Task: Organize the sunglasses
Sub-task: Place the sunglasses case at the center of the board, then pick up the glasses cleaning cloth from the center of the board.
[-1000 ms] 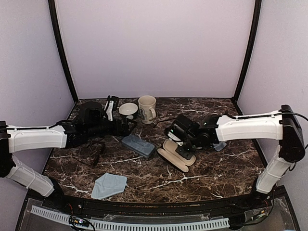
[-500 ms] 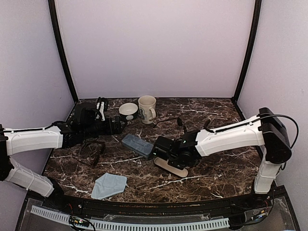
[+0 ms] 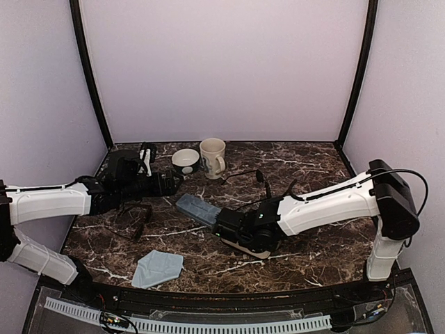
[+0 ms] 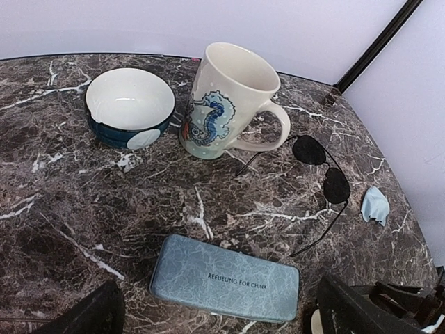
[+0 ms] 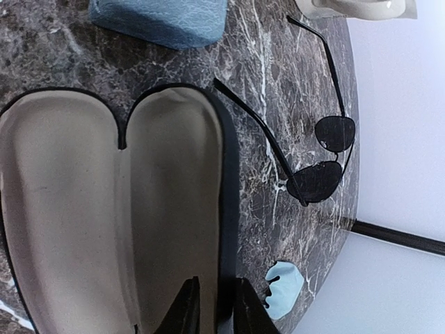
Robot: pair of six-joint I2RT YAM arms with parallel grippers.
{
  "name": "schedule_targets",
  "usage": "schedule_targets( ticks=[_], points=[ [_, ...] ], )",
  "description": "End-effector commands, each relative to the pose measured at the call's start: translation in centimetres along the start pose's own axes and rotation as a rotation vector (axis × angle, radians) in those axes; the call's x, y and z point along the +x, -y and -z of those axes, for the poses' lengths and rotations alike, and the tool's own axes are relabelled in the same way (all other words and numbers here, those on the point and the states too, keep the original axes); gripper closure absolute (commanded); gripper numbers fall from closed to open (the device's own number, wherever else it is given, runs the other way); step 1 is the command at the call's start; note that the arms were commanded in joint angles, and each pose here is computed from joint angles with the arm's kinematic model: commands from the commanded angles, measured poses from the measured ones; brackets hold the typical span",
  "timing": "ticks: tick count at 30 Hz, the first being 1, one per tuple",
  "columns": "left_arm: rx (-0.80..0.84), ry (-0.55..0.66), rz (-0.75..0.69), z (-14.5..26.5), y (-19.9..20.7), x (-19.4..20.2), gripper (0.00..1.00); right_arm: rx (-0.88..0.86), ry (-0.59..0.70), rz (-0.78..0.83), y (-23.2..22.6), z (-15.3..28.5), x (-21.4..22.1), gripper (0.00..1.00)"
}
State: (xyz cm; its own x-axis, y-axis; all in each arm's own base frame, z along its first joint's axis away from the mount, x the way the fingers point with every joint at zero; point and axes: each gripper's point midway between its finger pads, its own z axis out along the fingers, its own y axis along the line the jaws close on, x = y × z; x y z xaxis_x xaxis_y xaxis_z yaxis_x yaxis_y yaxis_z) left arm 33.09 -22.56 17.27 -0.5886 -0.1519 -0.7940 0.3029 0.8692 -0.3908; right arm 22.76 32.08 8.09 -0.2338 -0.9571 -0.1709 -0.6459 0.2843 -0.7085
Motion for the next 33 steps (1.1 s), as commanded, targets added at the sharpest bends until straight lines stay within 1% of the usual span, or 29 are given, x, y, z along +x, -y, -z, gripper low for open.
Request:
schedule_targets(
  ticks=[1,6,14,18,22,24,28,33],
  points=[
    [-0.010,0.007,-0.010,0.4,-0.3,0.1,0.01,0.012,0.052,-0.010,0.1,0.8,-1.5,0.80],
    [-0.015,-0.013,-0.021,0.5,-0.4,0.5,0.01,-0.003,0.062,-0.023,0.0,1.0,-1.8,0.73],
    [-0.026,-0.048,-0.041,0.7,-1.0,1.8,0.01,-0.051,0.123,-0.093,0.5,2.2,-3.1,0.65],
    [-0.006,-0.050,-0.039,0.6,-0.7,1.8,0.01,-0.108,0.152,-0.205,1.7,2.9,-3.4,0.61],
    [0.012,-0.054,-0.038,0.4,-0.3,1.8,0.02,-0.193,0.146,-0.403,4.4,2.5,-2.2,0.57],
    [0.024,-0.058,-0.035,0.3,-0.1,1.9,0.02,-0.218,0.098,-0.526,6.2,1.1,-0.2,0.56],
    [0.035,-0.057,-0.027,0.1,0.1,1.9,0.03,-0.258,-0.030,-0.751,8.2,-1.7,4.8,0.57],
    [0.049,-0.052,-0.023,-0.1,0.3,1.8,0.04,-0.338,-0.161,-0.996,8.4,-4.6,11.5,0.58]
  ],
)
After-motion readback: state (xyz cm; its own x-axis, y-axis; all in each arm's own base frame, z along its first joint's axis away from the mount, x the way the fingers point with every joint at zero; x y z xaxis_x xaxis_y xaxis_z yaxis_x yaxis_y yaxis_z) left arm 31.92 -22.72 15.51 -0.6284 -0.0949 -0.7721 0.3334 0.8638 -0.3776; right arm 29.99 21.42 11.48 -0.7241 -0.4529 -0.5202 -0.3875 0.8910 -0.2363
